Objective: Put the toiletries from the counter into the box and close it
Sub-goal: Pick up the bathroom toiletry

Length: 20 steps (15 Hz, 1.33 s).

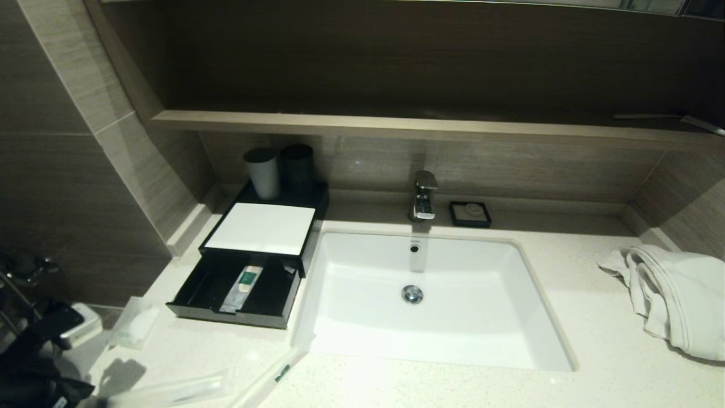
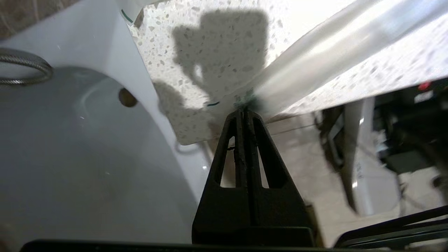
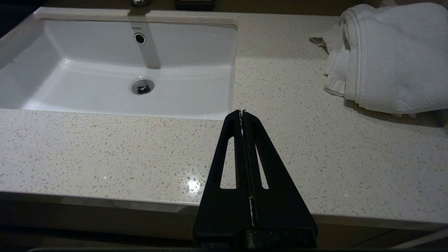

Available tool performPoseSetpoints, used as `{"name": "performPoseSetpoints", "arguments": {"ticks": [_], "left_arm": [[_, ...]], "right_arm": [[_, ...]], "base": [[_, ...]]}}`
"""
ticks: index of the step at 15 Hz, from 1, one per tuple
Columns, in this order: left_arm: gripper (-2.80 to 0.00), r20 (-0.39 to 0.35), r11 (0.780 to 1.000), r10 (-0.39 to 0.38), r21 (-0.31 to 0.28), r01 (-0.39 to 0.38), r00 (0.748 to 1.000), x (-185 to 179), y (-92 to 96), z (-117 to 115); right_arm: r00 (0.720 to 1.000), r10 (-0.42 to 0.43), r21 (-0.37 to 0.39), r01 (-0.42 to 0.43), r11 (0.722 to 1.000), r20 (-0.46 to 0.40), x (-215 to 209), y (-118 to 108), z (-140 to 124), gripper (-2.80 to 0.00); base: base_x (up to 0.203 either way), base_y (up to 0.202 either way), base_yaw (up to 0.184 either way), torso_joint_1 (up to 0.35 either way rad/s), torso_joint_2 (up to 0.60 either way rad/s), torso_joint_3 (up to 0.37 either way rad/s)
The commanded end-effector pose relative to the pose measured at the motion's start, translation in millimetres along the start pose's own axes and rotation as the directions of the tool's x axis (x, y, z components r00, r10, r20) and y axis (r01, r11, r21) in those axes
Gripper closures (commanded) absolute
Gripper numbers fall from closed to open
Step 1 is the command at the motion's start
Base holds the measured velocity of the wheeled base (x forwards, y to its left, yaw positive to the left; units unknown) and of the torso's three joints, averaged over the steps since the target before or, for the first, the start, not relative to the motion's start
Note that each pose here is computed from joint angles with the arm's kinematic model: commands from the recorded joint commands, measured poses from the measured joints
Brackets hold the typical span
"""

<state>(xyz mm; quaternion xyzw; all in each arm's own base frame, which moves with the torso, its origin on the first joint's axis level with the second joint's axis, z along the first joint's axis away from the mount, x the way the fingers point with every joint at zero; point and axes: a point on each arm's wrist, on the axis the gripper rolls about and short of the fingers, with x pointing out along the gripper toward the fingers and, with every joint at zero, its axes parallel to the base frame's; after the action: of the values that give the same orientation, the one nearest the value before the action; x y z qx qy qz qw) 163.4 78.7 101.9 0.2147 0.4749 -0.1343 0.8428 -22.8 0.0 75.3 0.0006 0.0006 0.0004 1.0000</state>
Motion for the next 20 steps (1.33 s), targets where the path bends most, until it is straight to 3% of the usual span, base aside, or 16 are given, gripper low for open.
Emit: {"name": "performPoseSetpoints", "arguments": {"ticks": [1, 5, 9, 10, 15, 20], "left_arm": [[0.00, -0.028, 0.998, -0.028, 0.051, 0.030, 0.999, 10, 7.8, -5], [0.00, -0.050, 0.993, -0.062, 0.101, 0.067, 0.997, 26, 21.1, 0], [0.00, -0.035, 0.985, -0.090, 0.146, 0.094, 0.995, 30, 22.0, 0], [-2.80, -0.021, 0.983, -0.102, 0.151, 0.104, 0.995, 31, 22.2, 0], [-2.80, -0.016, 0.982, -0.099, 0.161, 0.100, 0.995, 29, 23.1, 1], [-2.80, -0.020, 0.956, -0.110, 0.271, 0.111, 0.994, 33, 26.0, 2]], "right_arm": [[1.000, 0.001, 0.000, -0.001, 1.000, 0.000, 0, 0, 0, 0.00], [1.000, 0.001, 0.000, -0.001, 1.000, 0.000, 0, 0, 0, 0.00], [1.000, 0.001, 0.000, -0.001, 1.000, 0.000, 0, 0, 0, 0.00], [1.000, 0.001, 0.000, -0.001, 1.000, 0.000, 0, 0, 0, 0.00], [1.000, 0.001, 0.000, -0.001, 1.000, 0.000, 0, 0, 0, 0.00], [1.000, 0.002, 0.000, -0.002, 1.000, 0.000, 0, 0, 0, 0.00]], "base": [[0.000, 0.000, 0.000, 0.000, 0.00, 0.000], [0.000, 0.000, 0.000, 0.000, 0.00, 0.000], [0.000, 0.000, 0.000, 0.000, 0.00, 0.000], [0.000, 0.000, 0.000, 0.000, 0.00, 0.000], [0.000, 0.000, 0.000, 0.000, 0.00, 0.000], [0.000, 0.000, 0.000, 0.000, 0.00, 0.000]]}}
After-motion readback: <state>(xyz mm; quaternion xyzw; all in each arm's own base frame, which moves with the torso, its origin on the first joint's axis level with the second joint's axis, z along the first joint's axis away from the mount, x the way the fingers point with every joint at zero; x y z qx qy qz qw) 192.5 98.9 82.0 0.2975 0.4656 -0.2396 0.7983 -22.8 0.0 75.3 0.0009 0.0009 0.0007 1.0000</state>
